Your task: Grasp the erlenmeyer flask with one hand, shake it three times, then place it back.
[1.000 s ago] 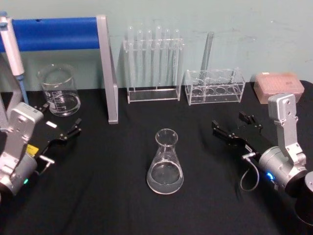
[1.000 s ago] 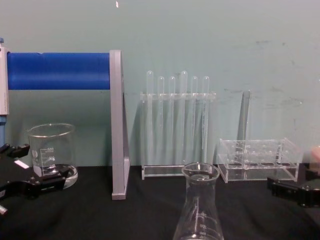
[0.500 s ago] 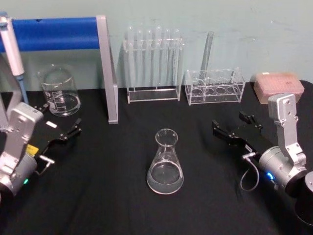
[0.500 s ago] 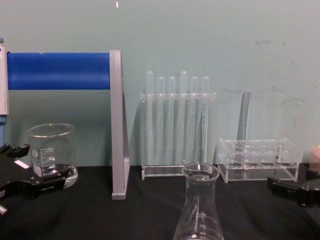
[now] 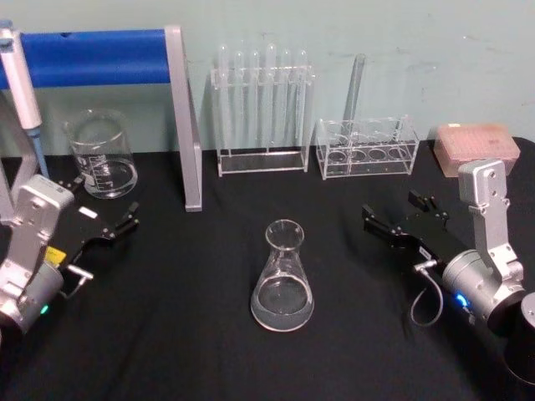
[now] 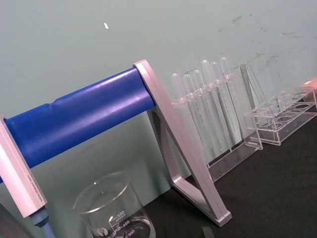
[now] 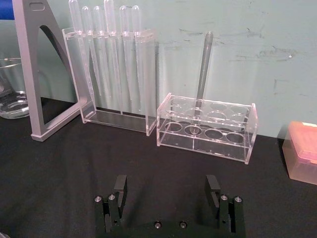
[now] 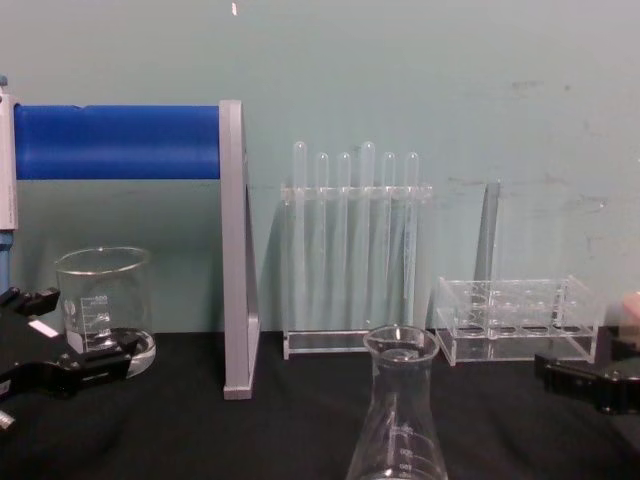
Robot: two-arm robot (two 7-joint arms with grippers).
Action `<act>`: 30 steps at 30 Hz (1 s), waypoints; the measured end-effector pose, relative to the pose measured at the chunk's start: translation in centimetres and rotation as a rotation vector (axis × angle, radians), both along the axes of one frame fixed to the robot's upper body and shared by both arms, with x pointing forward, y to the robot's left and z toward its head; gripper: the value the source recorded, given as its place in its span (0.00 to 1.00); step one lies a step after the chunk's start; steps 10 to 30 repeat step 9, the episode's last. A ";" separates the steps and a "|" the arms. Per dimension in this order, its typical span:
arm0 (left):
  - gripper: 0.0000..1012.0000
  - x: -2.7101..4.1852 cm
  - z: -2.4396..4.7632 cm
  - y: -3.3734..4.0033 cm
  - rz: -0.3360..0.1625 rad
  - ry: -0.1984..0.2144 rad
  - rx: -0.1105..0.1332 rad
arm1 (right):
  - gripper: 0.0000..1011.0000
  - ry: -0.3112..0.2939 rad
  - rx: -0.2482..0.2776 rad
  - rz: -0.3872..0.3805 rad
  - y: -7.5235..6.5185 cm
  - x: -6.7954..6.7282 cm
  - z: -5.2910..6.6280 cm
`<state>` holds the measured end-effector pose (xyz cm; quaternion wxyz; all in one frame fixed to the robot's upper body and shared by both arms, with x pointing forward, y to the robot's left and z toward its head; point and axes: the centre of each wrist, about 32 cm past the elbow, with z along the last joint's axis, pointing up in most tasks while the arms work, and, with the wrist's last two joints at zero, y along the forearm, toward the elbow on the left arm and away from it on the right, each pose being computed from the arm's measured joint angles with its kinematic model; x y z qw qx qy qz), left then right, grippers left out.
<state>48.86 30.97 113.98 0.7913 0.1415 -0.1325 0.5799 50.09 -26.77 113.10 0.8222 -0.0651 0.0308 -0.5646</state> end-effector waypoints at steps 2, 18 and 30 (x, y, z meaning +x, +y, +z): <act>0.99 0.00 0.00 0.00 0.000 0.000 0.000 | 0.99 0.000 0.000 0.000 0.0 0.0 0.0; 0.99 0.00 0.00 0.00 0.000 0.000 0.000 | 0.99 0.000 0.000 0.000 0.0 0.0 0.0; 0.99 0.00 0.00 0.00 0.000 0.000 0.000 | 0.99 0.000 0.000 0.000 0.0 0.0 0.0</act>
